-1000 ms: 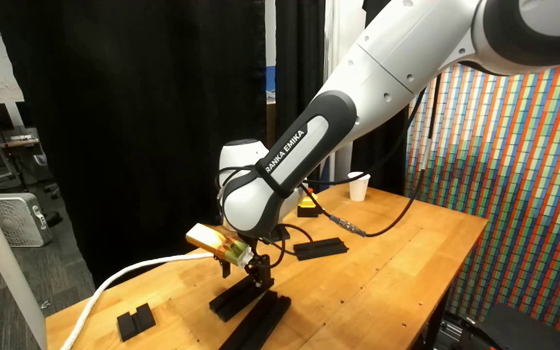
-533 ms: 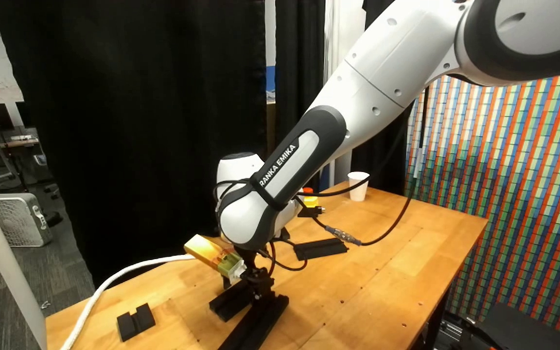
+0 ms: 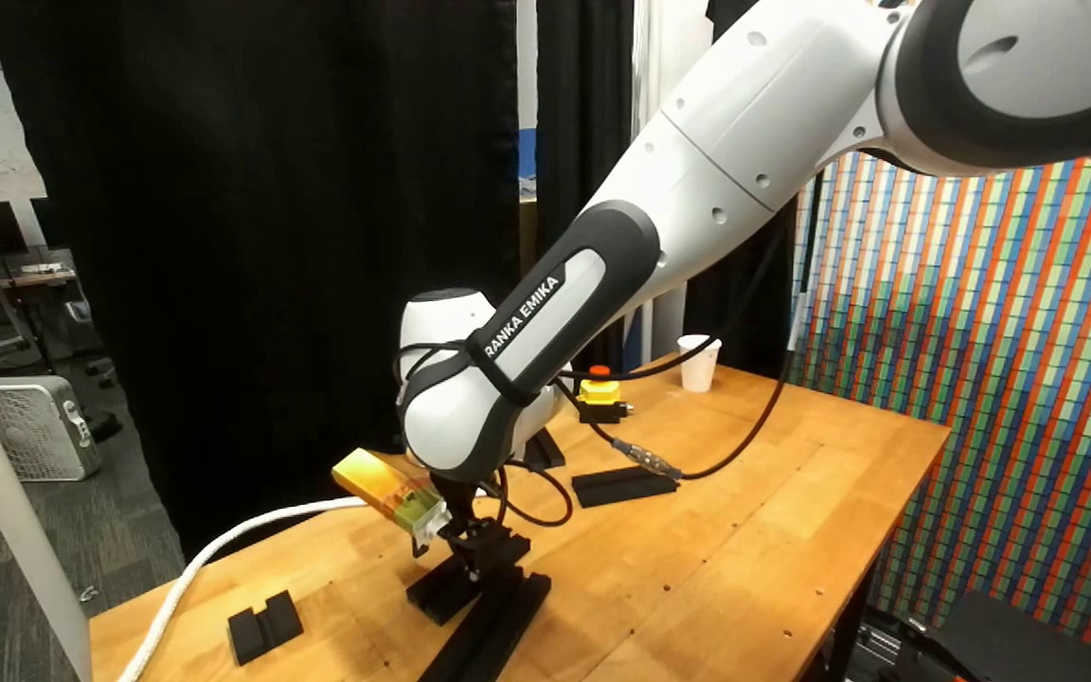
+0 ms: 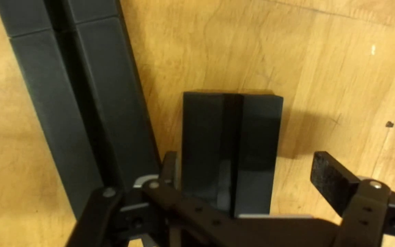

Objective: Connect the black pads together

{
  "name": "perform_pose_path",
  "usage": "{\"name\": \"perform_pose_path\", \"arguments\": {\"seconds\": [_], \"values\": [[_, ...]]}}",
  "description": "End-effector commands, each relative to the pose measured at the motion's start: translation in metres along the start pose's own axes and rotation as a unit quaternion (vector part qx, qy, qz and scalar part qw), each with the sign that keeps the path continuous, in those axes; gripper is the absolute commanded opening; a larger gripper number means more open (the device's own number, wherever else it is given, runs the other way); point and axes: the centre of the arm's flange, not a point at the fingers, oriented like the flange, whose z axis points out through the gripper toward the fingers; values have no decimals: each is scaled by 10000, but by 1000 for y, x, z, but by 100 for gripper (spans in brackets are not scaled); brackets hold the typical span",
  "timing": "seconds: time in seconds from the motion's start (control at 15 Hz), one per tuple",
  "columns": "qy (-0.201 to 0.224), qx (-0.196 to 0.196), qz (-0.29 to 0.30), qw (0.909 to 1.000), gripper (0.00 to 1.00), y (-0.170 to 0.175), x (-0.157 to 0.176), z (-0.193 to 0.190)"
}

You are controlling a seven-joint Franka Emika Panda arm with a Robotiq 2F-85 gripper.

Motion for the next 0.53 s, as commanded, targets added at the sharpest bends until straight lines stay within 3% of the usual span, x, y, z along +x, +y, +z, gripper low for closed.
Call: {"name": "perform_pose_path", "arguments": {"seconds": [0.0, 0.47], "values": [[59, 46, 64, 10000, 100, -15, -15, -5], [58, -53, 52, 10000, 100, -9, -25, -12]]}}
